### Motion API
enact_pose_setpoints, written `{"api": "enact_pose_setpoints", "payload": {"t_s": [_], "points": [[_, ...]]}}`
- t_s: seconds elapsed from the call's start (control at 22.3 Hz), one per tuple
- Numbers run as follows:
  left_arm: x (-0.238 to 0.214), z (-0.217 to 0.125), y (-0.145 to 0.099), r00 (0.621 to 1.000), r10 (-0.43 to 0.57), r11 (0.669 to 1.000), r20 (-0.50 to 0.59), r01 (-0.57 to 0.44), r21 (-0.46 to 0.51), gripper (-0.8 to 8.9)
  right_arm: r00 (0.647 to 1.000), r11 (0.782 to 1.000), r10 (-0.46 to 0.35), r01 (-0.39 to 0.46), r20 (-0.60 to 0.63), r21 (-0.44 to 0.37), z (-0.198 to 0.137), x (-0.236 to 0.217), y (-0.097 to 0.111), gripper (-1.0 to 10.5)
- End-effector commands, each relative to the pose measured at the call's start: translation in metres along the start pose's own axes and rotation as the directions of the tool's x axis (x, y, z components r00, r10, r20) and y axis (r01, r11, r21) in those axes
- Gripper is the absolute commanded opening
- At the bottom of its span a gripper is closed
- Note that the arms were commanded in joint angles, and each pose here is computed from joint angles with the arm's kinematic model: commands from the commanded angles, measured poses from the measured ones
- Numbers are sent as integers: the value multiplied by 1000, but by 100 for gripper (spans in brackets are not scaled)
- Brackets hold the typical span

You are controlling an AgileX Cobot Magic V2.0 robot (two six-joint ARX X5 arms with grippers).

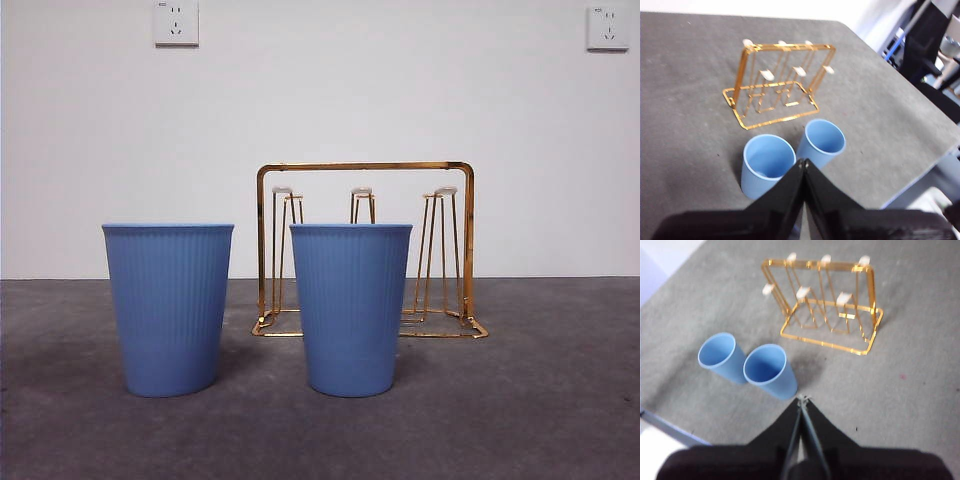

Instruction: Pick up cup 1,put cup 1 in the cup rack,pick up cup 2,put cup 2 in the cup rack

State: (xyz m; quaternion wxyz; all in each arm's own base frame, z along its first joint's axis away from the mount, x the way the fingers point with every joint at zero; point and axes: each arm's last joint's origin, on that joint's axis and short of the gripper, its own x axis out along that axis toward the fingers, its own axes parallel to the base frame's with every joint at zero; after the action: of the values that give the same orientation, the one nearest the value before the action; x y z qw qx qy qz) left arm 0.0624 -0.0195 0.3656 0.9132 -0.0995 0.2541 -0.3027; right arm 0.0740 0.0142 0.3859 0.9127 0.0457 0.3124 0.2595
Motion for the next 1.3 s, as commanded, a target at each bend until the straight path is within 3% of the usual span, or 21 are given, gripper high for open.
{"api": "enact_pose_setpoints", "payload": {"t_s": [0.04, 0.36, 0.45, 0.49, 0.54, 0.58, 0.9, 1.12, 1.3], "points": [[1, 3, -1, 1000, -17, 999, -26, 18, 37, -6, 1000, 1000, 7, -7, -12, -30, 4, -1, 0, -10], [7, 6, 1, 998, -34, 999, -59, 35, 27, 30, 1000, 1000, 7, -7, -16, -27, 7, -2, 1, 27], [7, 6, 1, 998, -34, 999, -58, 36, 26, 295, 1000, 1000, 7, -8, -16, -26, 8, -1, 0, 225], [8, 6, 1, 998, -35, 999, -54, 36, 23, 531, 1000, 1000, 8, -9, -16, -25, 9, 0, -1, 368], [8, 7, 1, 998, -35, 999, -50, 36, 21, 654, 1000, 1000, 17, -17, -20, -18, 10, 1, -1, 480], [8, 8, 2, 998, -36, 999, -46, 36, 11, 686, 999, 999, 34, -34, -25, -2, 11, 3, -2, 549], [18, 17, 2, 983, -181, 983, -42, 182, 12, 687, 985, 986, 165, -162, -56, 47, 28, 29, -12, 540], [29, 21, 4, 961, -264, 964, -85, 263, -26, 687, 955, 967, 251, -240, -158, 84, 50, 82, -18, 536], [34, 24, 5, 946, -311, 950, -92, 308, -42, 687, 927, 983, 182, -175, -328, 52, 54, 149, -5, 536]]}}
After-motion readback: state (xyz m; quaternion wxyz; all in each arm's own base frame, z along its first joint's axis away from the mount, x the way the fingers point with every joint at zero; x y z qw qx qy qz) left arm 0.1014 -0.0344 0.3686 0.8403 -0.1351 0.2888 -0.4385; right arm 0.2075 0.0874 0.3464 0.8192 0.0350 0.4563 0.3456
